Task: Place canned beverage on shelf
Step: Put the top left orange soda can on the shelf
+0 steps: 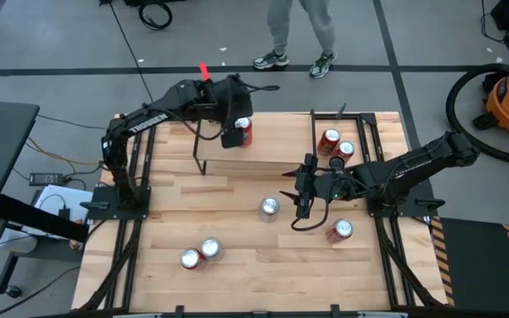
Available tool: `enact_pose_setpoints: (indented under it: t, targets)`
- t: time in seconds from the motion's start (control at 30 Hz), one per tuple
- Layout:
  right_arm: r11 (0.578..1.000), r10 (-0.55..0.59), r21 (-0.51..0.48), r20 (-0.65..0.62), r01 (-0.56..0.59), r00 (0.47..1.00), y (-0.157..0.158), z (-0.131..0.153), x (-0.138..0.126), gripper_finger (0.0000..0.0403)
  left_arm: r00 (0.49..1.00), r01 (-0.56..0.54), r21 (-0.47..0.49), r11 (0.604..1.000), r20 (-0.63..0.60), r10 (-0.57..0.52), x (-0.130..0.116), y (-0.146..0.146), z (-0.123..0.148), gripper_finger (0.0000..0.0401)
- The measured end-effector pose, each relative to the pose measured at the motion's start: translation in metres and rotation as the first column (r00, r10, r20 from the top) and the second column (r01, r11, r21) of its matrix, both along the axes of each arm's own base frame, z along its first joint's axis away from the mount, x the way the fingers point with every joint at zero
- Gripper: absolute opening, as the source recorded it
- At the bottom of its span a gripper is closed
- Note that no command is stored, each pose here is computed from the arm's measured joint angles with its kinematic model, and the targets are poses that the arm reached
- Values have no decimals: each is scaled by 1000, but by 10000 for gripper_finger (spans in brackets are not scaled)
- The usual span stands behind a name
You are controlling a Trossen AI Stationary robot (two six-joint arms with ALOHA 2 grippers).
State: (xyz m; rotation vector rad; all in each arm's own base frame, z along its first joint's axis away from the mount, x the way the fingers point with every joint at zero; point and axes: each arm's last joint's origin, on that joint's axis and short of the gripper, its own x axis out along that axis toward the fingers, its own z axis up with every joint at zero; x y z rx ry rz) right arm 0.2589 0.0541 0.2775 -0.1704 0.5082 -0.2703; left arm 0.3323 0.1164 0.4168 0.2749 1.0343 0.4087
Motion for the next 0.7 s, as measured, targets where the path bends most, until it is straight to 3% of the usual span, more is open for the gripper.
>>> enact_pose_setpoints:
  t: [0.13, 0.33, 0.5, 0.7]
  targets:
    - [1000, -1, 0, 13, 1, 1000, 0, 0, 2, 252, 998, 26, 44, 999, 63, -29, -2, -16, 18, 352]
    - [998, -4, -66, -2, 4, 1000, 0, -12, 17, 252, 989, 98, 12, 995, 113, -99, -3, -60, 25, 352]
    - [996, -2, -87, 0, 2, 1000, -2, -15, 24, 252, 978, 171, -11, 985, 125, -168, -6, -94, 8, 352]
    - [994, -35, -105, 27, 38, 999, -4, -12, 24, 252, 963, 182, 4, 983, 200, -179, -33, -121, -17, 352]
